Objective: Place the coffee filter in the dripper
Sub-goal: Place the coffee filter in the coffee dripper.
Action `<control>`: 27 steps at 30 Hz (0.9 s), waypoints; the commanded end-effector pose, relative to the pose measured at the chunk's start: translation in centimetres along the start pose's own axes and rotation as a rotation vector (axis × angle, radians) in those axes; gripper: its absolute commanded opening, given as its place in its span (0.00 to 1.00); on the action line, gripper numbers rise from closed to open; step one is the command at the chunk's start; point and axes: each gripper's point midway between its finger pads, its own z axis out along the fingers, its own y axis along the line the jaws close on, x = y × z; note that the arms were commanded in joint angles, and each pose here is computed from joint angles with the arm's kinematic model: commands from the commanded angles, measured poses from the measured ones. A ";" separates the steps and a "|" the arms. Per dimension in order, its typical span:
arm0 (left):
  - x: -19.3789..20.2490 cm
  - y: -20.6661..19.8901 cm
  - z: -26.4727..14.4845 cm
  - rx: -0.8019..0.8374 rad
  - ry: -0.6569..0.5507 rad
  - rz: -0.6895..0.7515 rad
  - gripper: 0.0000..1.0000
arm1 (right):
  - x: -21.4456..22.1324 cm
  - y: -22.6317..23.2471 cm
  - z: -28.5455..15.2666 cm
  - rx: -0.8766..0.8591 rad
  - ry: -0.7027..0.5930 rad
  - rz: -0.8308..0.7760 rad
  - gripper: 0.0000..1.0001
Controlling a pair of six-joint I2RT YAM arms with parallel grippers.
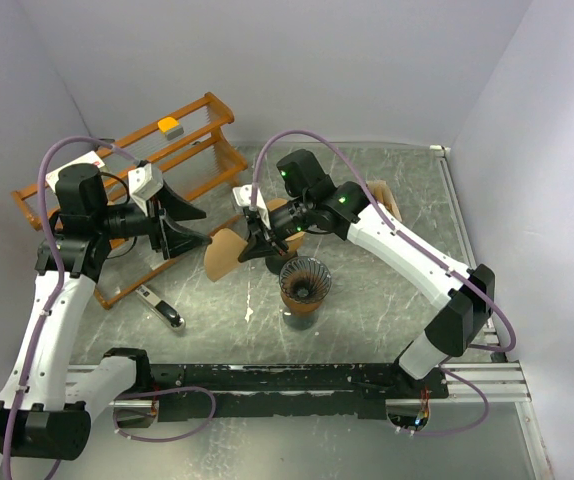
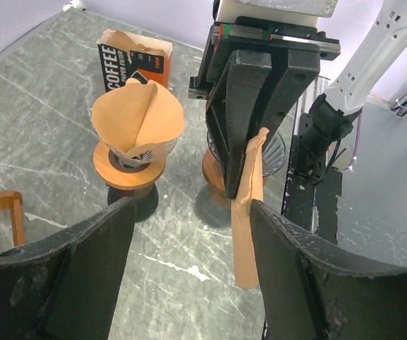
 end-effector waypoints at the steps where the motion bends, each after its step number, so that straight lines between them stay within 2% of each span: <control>1: -0.1 0.2 -0.1 -0.006 -0.012 0.020 0.76 | -0.9 0.2 0.0 -0.012 -0.013 -0.028 0.00; 11: -0.4 -1.2 -0.2 0.067 -0.026 0.009 0.79 | -0.6 -1.0 -0.1 0.051 0.009 -0.022 0.00; 18: -1.8 0.6 -1.2 -0.069 -0.038 0.024 0.83 | 1.1 -0.3 -0.7 0.058 0.075 -0.066 0.00; 27: -1.2 1.5 -1.2 -0.081 -0.058 -0.022 0.82 | 1.0 0.1 -0.3 0.026 0.071 -0.058 0.00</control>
